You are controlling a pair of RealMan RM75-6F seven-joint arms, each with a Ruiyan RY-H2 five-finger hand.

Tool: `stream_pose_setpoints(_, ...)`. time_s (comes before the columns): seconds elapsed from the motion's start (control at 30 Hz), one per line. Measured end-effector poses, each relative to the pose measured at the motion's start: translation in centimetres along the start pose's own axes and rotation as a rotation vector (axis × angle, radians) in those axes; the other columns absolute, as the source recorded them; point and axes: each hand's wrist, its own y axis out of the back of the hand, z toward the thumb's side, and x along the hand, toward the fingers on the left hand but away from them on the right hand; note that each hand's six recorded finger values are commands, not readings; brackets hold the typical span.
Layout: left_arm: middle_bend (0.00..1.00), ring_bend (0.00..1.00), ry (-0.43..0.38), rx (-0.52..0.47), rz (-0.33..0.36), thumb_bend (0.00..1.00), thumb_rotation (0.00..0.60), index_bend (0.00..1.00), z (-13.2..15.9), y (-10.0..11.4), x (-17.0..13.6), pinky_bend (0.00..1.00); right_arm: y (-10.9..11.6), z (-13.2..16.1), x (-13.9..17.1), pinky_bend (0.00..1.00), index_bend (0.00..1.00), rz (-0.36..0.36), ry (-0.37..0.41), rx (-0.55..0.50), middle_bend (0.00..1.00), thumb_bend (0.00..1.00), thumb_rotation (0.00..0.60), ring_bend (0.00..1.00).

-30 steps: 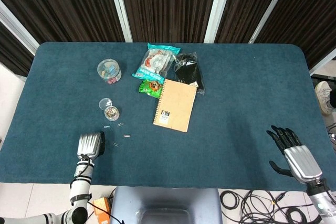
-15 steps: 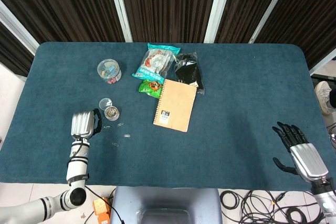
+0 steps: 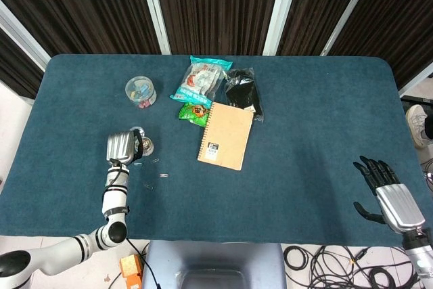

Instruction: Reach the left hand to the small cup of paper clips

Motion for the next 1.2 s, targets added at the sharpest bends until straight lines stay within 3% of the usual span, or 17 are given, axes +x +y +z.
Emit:
stream_pose_setpoints(0.47, 1.00, 1.00, 0.020, 0.018, -0.017, 0.39, 0.600, 0.61, -0.1, -0.5, 0.4, 1.00, 0.0, 0.0, 0.3, 0.00, 0.00, 0.013, 0.005, -0.003, 0.00, 0.24, 0.600, 0.00)
stream_pose_setpoints(0.83, 1.00, 1.00, 0.020, 0.022, -0.037, 0.34, 0.600, 0.49, -0.3, -0.8, 0.6, 1.00, 0.1, -0.1, 0.3, 0.00, 0.00, 0.010, 0.006, -0.009, 0.00, 0.24, 0.600, 0.00)
stream_pose_setpoints(1.2, 1.00, 1.00, -0.011, -0.006, -0.004, 0.33, 0.600, 0.46, 0.3, 0.5, -0.1, 1.00, 0.3, -0.2, 0.5, 0.00, 0.00, 0.003, 0.004, -0.009, 0.00, 0.24, 0.600, 0.00)
